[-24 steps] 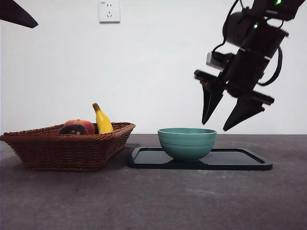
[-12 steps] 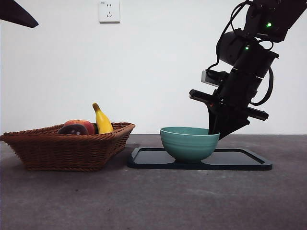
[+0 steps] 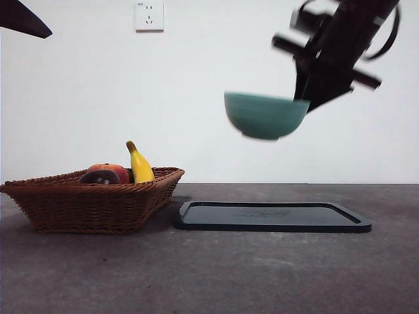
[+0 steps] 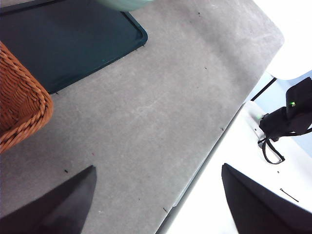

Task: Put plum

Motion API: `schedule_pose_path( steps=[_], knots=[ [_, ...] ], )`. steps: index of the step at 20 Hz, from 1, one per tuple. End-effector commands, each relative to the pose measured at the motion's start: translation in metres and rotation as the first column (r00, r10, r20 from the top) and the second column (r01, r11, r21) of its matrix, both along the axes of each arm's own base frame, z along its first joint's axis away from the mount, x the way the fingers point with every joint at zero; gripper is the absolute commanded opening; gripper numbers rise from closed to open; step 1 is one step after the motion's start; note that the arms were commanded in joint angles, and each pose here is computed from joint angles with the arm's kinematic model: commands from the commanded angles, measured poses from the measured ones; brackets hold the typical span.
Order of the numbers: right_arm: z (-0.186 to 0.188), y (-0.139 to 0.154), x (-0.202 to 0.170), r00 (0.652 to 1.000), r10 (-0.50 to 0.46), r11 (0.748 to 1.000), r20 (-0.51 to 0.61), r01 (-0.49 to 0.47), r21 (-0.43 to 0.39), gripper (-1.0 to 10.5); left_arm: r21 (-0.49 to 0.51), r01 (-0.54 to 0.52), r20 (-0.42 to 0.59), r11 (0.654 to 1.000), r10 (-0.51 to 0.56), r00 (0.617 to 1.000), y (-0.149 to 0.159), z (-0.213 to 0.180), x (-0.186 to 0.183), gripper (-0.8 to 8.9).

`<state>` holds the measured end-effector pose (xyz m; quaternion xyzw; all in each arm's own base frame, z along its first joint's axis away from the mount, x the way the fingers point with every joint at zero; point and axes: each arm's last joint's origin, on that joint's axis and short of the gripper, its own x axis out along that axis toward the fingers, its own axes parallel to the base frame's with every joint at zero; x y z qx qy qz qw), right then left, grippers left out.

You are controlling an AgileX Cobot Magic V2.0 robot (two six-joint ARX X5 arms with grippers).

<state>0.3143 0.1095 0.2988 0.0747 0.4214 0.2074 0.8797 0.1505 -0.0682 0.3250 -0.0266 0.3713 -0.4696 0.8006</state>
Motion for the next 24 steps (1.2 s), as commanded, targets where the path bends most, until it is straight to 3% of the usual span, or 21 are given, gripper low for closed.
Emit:
schedule_pose_path(
  steps=[1,5,8,14,20,24],
  knots=[
    [0.028,-0.001,-0.023,0.997,0.053,0.999,0.056,-0.052,-0.008,0.1,-0.003,0.012,0.022,1.0,-0.012,1.0,-0.001,0.004,0.001,4.02],
    [0.06,-0.006,-0.071,0.99,0.107,0.994,0.093,-0.105,-0.022,0.1,-0.003,0.013,0.022,1.0,-0.013,1.0,-0.001,0.004,0.001,4.02],
    [0.062,-0.008,-0.101,0.983,0.142,0.99,0.116,-0.141,-0.019,0.1,-0.002,0.012,0.019,1.0,-0.012,1.0,-0.001,0.003,0.001,4.02],
    [0.007,-0.005,-0.123,0.986,0.164,0.984,0.019,-0.163,-0.071,0.1,-0.002,0.012,0.019,1.0,-0.012,1.0,-0.001,0.003,0.001,4.02],
    [-0.05,0.008,-0.126,0.988,0.157,0.987,-0.014,-0.157,-0.021,0.1,-0.002,0.012,0.018,1.0,-0.012,1.0,-0.001,0.003,0.001,4.02],
    [-0.078,0.015,-0.123,0.983,0.164,0.985,-0.08,-0.168,-0.04,0.1,-0.002,0.013,0.019,1.0,-0.013,1.0,-0.001,0.003,0.001,4.02]
  ],
)
